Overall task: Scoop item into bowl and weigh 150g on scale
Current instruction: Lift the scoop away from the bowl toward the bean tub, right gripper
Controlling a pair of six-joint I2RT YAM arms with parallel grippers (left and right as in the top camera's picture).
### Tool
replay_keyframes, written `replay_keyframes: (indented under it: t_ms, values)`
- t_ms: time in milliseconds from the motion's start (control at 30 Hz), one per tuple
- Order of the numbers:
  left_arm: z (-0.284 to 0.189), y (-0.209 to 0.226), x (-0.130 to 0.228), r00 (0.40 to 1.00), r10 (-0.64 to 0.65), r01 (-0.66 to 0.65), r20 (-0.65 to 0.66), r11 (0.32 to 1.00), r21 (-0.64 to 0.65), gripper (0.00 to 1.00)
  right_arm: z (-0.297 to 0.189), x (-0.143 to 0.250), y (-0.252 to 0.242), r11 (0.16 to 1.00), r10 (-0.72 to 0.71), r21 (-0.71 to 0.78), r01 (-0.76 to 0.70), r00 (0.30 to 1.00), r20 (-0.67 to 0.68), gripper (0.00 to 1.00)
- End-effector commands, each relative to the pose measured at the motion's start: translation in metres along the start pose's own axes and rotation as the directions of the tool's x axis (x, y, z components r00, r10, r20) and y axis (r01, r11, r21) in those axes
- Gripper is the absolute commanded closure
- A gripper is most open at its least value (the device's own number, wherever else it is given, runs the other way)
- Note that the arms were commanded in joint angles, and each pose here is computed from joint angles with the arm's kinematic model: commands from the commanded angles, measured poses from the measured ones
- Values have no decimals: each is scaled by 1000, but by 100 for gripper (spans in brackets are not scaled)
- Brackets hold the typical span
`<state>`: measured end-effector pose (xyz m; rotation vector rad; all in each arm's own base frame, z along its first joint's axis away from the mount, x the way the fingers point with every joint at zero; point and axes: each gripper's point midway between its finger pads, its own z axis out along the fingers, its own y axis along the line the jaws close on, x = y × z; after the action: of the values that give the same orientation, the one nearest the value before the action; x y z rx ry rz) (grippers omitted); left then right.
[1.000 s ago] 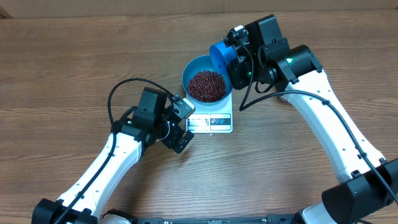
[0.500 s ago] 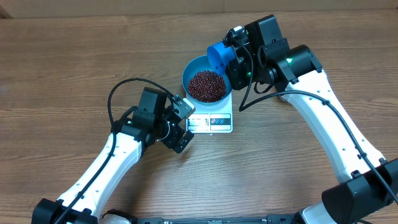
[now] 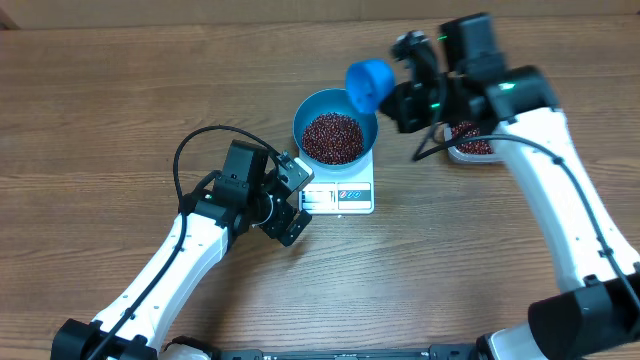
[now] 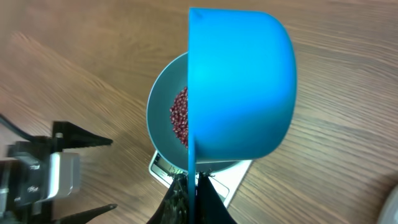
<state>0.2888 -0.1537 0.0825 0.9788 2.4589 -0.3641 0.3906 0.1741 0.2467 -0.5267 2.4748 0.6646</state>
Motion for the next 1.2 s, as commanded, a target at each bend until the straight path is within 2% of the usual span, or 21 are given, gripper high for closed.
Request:
replay_keyframes:
  t_ms: [0,233,367,467,600,733,867,1000,1167]
  values:
    - [3,-4,2,1000,11,-11,-4,1000,14,1,-51,-19,3,995,36,-95,-25,992,123,96]
    - [3,-4,2,1000,11,-11,-4,1000,14,1,-88,1,-62,977,214,-7,-215,968,133,96]
    - [3,-4,2,1000,11,-11,-4,1000,14,0,-102,16,-98,948,288,102,-302,948,136,96]
    - [3,-4,2,1000,11,-11,-4,1000,14,1,-108,28,-121,916,312,224,-334,942,126,96]
    - [3,-4,2,1000,11,-11,-4,1000,14,0,-120,48,-154,800,380,452,-396,916,129,96]
    - [3,-4,2,1000,11,-11,-4,1000,14,1,-134,64,-174,649,409,653,-390,903,133,96]
    - [3,-4,2,1000,11,-11,-4,1000,14,0,-140,68,-175,567,398,742,-357,908,133,96]
    - [3,-4,2,1000,11,-11,-4,1000,14,0,-143,65,-173,521,354,800,-297,928,114,96]
    - [3,-4,2,1000,11,-11,-4,1000,14,0,-138,59,-162,518,312,819,-248,946,89,96]
